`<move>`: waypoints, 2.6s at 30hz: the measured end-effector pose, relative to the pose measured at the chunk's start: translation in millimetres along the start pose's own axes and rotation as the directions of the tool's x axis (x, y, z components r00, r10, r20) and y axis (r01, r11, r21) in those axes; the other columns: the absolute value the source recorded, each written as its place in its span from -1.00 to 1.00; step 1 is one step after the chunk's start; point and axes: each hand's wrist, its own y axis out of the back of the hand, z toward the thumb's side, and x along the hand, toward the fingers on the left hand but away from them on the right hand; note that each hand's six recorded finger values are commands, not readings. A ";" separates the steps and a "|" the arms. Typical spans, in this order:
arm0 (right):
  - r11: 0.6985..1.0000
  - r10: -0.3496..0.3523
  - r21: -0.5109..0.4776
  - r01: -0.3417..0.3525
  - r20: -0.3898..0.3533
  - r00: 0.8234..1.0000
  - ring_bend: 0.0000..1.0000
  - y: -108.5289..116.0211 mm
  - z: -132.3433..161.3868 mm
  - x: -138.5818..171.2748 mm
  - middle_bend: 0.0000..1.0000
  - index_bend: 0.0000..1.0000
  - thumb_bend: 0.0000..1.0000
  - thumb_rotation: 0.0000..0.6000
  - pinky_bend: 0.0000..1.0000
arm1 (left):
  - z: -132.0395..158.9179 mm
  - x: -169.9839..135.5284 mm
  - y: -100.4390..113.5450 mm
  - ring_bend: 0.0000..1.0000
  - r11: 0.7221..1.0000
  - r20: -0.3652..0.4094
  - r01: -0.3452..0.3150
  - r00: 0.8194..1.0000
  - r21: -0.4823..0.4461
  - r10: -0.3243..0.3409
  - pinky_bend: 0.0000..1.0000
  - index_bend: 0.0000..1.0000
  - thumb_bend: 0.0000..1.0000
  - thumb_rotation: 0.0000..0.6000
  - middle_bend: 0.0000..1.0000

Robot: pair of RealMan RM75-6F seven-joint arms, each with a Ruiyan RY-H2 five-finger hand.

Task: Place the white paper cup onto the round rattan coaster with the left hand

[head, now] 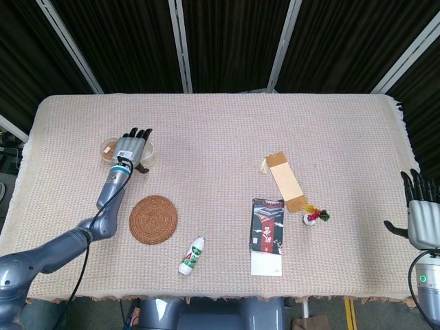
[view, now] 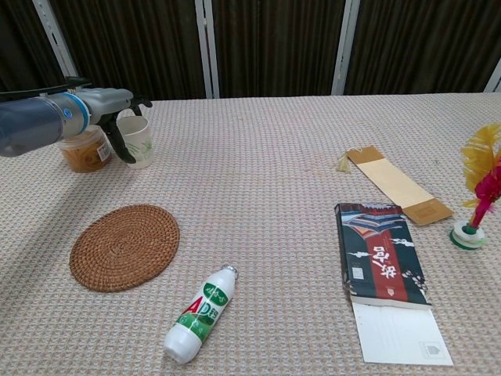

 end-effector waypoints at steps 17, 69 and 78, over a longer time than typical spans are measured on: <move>1.000 -0.005 -0.010 0.005 0.005 1.000 -1.00 1.3 -0.1 -0.5 -1.00 -1.00 -1.00 1.00 -1.00 | 5.2 3.2 12.3 -0.37 0.998 0.010 -0.062 0.998 -0.034 0.062 -0.21 -0.18 -0.66 1.00 -0.10; 0.998 0.005 -0.059 -0.006 -0.024 1.000 -1.00 10.1 0.3 9.5 -1.00 -1.00 -1.00 1.00 -1.00 | 21.4 -163.4 -21.8 -1.00 0.980 0.258 0.181 0.946 0.081 -0.196 -0.92 -1.00 -1.00 1.00 -1.00; 0.997 -0.010 -0.071 0.007 -0.040 0.999 -1.00 14.8 3.0 13.3 -1.00 -1.00 -1.00 1.00 -1.00 | -2.2 -176.9 17.5 -1.00 0.999 0.222 0.039 0.975 -0.034 -0.030 -1.00 -1.00 -1.00 1.00 -1.00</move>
